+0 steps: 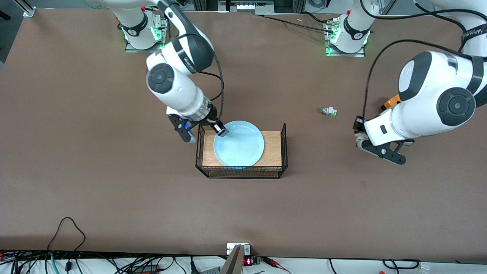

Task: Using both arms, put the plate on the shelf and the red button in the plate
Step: 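Release the plate while the left gripper carries the button over it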

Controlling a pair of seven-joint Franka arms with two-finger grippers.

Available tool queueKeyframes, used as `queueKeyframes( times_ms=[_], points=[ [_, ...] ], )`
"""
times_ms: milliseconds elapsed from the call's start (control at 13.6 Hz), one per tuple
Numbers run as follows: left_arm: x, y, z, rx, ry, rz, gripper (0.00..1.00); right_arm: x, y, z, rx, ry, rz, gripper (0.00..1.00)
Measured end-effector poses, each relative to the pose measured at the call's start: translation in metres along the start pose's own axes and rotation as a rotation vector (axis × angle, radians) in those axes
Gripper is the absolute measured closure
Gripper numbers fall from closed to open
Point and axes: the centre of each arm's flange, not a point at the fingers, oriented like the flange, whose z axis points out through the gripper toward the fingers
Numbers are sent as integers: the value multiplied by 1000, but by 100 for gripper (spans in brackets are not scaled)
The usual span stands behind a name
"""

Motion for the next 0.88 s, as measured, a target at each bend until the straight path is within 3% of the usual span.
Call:
queueKeyframes(
  times_ms=[220,367,587,733,880],
  points=[
    [3,42,-7,-139,6,-145,59,1,6,-69,17,14,-79,1],
    [8,86,-3,-175,12,-217,59,15,21,-101,-61,68,-218,0],
    [26,163,10,-196,119,-250,59,63,44,-129,-188,149,-421,0],
    [40,208,37,-221,170,-264,59,106,61,-149,-241,159,-506,0],
    [54,250,69,-259,230,-291,59,158,86,-175,-277,133,-599,0]
  ],
)
